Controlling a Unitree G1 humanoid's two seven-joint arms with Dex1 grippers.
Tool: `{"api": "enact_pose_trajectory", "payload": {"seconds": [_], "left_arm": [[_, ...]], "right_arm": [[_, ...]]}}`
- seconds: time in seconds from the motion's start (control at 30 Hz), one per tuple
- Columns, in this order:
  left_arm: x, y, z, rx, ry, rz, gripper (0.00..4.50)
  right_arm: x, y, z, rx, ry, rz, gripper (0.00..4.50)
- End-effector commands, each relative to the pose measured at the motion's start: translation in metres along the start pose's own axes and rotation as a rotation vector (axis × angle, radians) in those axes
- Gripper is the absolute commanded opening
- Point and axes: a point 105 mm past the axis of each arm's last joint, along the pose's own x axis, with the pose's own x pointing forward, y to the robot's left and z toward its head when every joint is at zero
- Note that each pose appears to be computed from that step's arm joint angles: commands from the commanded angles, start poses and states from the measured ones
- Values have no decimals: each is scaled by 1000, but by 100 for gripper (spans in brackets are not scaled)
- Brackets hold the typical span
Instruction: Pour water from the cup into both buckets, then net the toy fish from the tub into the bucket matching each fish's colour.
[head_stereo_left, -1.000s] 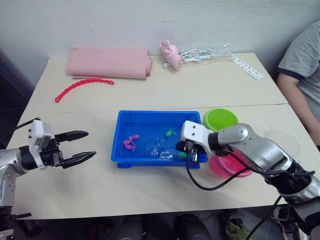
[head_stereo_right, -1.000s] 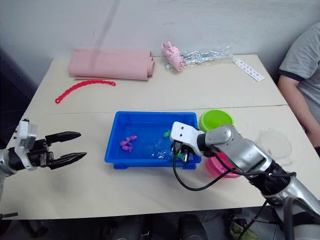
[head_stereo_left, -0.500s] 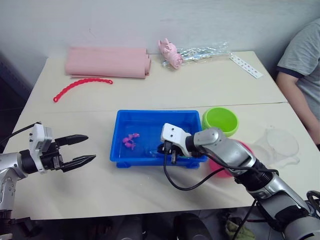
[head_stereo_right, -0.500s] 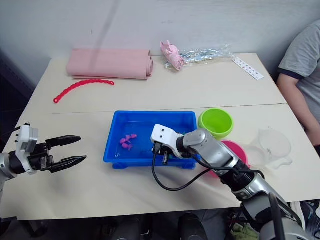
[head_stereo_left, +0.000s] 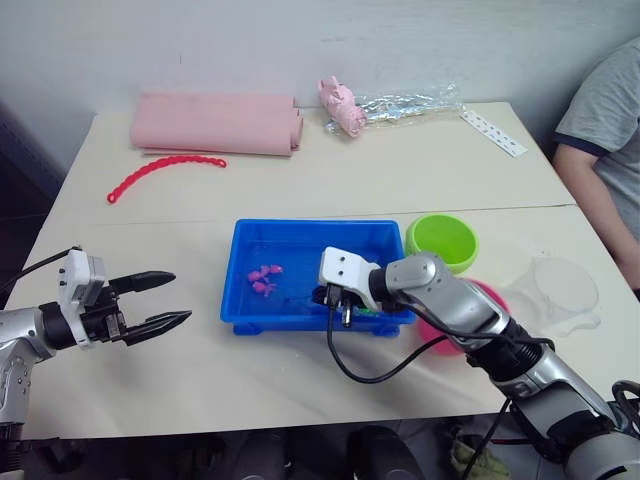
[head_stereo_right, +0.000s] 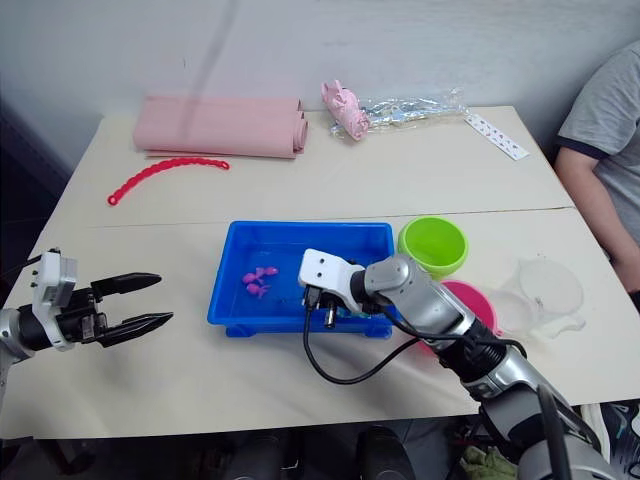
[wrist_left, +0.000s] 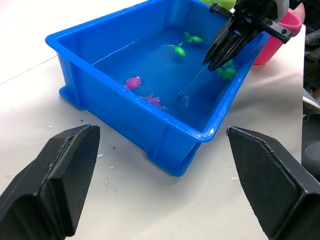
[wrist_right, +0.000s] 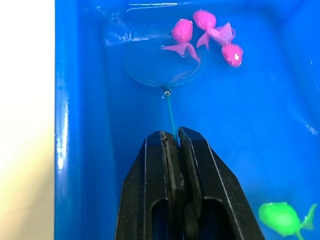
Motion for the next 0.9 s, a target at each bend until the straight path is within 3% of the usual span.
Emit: {"api": "enact_pose_trajectory", "payload": {"seconds": [0.03,0.27,0.53,0.9], "left_arm": [[2,-1,5,27,-18,-4,444],[2,0,4,26,-18,-3,444],[5,2,4,27,-19,-9,444],[7,4,5,34,-23,-14,444]], "right_arm": [[-7,-2,14,-52,-52,-30,0],[-10,-6,11,-54,-47,-57,0],[-15,-3,19,-80,-129,-42,0],[-7,-8,4,-63,-54,-69,0]]}}
